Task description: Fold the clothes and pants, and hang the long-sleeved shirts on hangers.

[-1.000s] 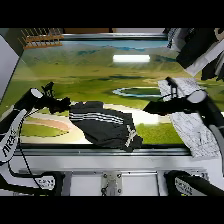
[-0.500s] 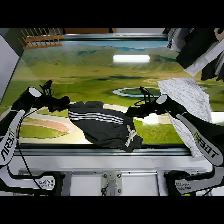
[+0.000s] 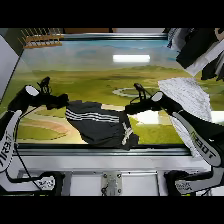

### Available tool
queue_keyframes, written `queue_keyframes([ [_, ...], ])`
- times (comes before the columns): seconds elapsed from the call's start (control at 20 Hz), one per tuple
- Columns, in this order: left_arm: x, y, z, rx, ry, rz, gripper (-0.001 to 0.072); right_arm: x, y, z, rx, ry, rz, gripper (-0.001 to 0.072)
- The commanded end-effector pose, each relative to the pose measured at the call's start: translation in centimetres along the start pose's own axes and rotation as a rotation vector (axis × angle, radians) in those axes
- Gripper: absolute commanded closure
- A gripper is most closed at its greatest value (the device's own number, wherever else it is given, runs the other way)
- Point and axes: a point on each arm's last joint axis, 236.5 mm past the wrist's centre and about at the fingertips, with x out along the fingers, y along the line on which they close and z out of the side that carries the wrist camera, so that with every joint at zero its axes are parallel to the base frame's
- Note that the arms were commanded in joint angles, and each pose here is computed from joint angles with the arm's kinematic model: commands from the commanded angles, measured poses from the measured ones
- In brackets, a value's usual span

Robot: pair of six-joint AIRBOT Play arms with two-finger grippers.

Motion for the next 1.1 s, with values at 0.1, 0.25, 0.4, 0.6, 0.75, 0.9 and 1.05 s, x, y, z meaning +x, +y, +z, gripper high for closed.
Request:
queue_keyframes([
  [0.1, -18.8, -9.5, 6.7, 0.224, -0.424, -0.072, 0.0703, -16.8, 9.5, 9.7, -0.331, -0.307, -0.013, 0.0698],
  [0.25, -32.9, -16.7, 5.0, 0.383, -0.740, -0.144, 0.0703, -28.3, 17.6, 10.5, -0.467, -0.544, -0.010, 0.0698],
  [0.4, -43.5, -21.6, -0.3, 0.506, -0.972, -0.228, 0.0703, -36.1, 22.8, 7.6, -0.541, -0.708, 0.005, 0.0697],
  [0.6, -52.1, -24.5, -6.1, 0.564, -1.176, -0.349, 0.0703, -41.7, 26.5, 3.7, -0.559, -0.831, 0.041, 0.0698],
  [0.75, -56.8, -25.4, -7.7, 0.573, -1.323, -0.407, 0.0704, -43.8, 27.8, 1.9, -0.545, -0.875, 0.067, 0.0697],
  [0.9, -58.5, -26.4, -6.8, 0.578, -1.352, -0.422, 0.0703, -44.4, 28.4, 1.1, -0.505, -0.884, 0.098, 0.0697],
  [1.05, -55.0, -27.1, -2.9, 0.584, -1.225, -0.385, 0.0703, -43.1, 27.7, 1.5, -0.384, -0.828, 0.140, 0.0698],
])
